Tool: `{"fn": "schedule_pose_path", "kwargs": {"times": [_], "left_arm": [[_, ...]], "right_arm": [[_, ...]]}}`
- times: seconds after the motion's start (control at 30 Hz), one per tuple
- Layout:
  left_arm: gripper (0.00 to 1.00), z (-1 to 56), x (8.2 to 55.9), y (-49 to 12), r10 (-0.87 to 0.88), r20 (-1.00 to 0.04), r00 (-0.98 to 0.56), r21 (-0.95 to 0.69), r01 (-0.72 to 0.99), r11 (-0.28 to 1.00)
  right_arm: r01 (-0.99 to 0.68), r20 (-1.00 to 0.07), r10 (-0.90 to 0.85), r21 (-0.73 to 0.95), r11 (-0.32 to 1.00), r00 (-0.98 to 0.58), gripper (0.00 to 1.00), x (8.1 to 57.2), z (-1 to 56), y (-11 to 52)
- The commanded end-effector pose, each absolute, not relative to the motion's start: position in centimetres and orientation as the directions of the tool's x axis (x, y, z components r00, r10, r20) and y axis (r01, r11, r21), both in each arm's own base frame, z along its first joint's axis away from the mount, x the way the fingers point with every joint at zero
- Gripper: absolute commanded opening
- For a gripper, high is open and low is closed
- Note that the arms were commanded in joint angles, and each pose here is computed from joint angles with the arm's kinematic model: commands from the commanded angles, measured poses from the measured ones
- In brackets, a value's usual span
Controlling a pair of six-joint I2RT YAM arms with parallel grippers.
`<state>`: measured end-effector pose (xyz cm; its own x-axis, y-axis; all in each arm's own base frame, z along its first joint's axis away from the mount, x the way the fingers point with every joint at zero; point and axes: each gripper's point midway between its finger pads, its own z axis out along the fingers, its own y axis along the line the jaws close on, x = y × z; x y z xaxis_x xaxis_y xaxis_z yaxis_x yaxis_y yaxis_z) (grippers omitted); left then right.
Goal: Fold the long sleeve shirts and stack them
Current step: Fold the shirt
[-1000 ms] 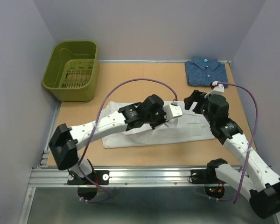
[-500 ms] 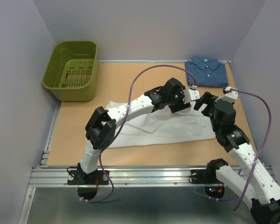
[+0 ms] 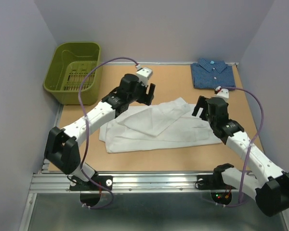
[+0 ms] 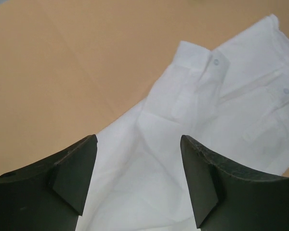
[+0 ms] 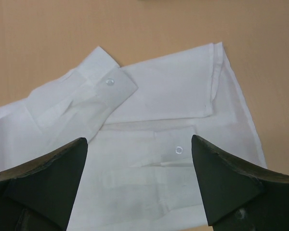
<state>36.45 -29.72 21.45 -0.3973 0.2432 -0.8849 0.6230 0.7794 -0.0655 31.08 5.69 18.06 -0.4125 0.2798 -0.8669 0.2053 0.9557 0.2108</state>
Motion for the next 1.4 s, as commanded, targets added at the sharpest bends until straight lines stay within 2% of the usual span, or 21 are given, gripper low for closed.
{"fn": "schedule_pose_path", "kwargs": {"times": [0.0,0.1,0.23,0.27,0.53,0.87,0.93,1.2,1.37], "left_arm": [[0.80,21.6,37.5,-21.7,-0.051,-0.871,-0.489,-0.195,0.248,0.949],[0.79,18.8,38.5,-15.6,-0.198,-0.822,-0.534,-0.250,0.027,0.968],[0.75,16.1,39.1,-11.7,-0.314,-0.762,-0.567,-0.315,-0.098,0.944],[0.72,13.5,39.8,-9.9,-0.371,-0.711,-0.597,-0.334,-0.178,0.926],[0.64,10.7,40.7,-10.9,-0.408,-0.623,-0.667,-0.406,-0.171,0.898],[0.53,7.6,40.8,-9.7,-0.427,-0.578,-0.695,-0.358,-0.254,0.899],[0.48,7.2,40.8,-9.6,-0.427,-0.572,-0.701,-0.353,-0.259,0.899],[0.46,5.7,40.3,-9.0,-0.432,-0.552,-0.713,-0.333,-0.287,0.898],[0.45,5.4,40.7,-8.8,-0.444,-0.545,-0.712,-0.351,-0.288,0.891]], "right_arm": [[0.213,-0.872,0.280,0.209,0.955,-0.401,0.93,33.1,19.6,6.1],[0.278,-0.833,0.324,0.214,0.936,-0.449,0.91,34.4,17.4,4.9],[0.351,-0.763,0.433,0.285,0.892,-0.480,0.90,36.4,15.6,3.0],[0.403,-0.716,0.493,0.314,0.860,-0.494,0.89,37.3,14.1,1.7],[0.481,-0.647,0.583,0.356,0.801,-0.492,0.87,38.1,11.2,-1.1],[0.540,-0.583,0.639,0.367,0.758,-0.501,0.75,39.0,7.1,-2.7],[0.527,-0.576,0.634,0.370,0.765,-0.516,0.72,39.2,6.4,-2.4],[0.522,-0.550,0.634,0.370,0.769,-0.544,0.66,39.3,4.5,-2.0],[0.526,-0.542,0.632,0.360,0.770,-0.554,0.58,39.0,3.6,-2.1]]}}
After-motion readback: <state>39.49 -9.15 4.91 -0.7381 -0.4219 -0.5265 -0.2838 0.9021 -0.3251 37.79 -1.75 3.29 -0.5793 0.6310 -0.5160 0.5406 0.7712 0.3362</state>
